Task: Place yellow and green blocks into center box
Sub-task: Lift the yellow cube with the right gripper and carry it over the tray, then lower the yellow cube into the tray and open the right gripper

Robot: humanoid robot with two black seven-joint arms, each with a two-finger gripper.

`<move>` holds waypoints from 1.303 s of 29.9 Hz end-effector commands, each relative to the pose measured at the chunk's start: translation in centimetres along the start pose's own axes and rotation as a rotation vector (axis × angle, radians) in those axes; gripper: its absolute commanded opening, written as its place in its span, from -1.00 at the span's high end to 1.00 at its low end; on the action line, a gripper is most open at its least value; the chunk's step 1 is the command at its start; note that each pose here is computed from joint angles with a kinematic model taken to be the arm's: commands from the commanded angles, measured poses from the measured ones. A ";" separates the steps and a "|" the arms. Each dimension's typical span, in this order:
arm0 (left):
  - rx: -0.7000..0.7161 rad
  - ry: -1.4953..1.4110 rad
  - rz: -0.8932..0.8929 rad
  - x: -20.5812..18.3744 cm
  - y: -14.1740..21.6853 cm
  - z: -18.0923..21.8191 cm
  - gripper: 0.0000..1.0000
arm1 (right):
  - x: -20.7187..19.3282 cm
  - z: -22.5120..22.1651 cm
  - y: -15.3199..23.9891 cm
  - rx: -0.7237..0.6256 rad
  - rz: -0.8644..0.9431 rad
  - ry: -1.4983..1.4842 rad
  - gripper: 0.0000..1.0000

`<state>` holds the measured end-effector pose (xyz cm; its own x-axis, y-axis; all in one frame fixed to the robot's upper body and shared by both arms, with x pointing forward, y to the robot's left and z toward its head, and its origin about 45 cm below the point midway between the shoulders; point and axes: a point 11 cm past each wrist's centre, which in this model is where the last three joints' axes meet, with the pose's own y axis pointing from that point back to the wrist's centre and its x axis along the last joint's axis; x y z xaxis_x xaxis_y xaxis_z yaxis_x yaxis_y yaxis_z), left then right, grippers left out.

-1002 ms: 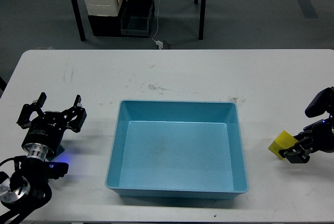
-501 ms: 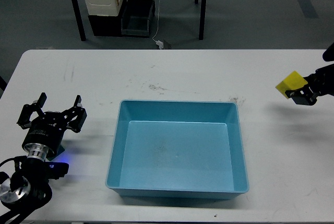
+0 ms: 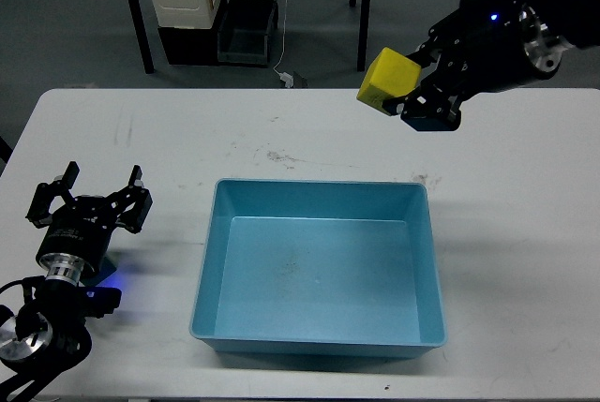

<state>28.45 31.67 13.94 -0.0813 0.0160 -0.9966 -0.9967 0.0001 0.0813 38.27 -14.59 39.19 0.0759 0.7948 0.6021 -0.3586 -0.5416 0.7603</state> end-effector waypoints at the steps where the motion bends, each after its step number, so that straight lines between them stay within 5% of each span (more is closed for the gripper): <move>1: 0.000 0.000 0.001 0.0 0.0 0.0 -1.00 | 0.8 -2.4 -2.8 0.081 -0.035 0.047 0.96; 12: -0.009 0.002 -0.009 -0.3 -0.2 0.3 -1.00 | -1.7 -9.2 -10.0 0.300 -0.157 0.092 0.93; 19: -0.017 0.002 -0.016 -0.5 -0.3 0.5 -1.00 | -5.3 -10.1 -13.1 0.325 -0.260 0.067 0.78; 23: -0.017 0.002 -0.016 -0.5 -0.3 0.5 -1.00 | -6.3 -9.5 -13.8 0.300 -0.282 0.066 0.43; 31: -0.018 0.001 -0.017 -0.5 -0.3 0.6 -1.00 | -7.9 -8.8 -14.4 0.284 -0.295 0.011 -0.89; 39: -0.020 -0.020 -0.027 -1.0 -0.6 1.1 -1.00 | -6.3 -7.3 -13.7 0.273 -0.155 -0.137 -0.93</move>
<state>29.00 32.40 14.70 -0.0587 0.0230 -0.9980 -0.9982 -0.0162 0.0583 35.34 -10.87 21.65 0.1780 0.9039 0.3889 -0.0630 -0.3839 0.9212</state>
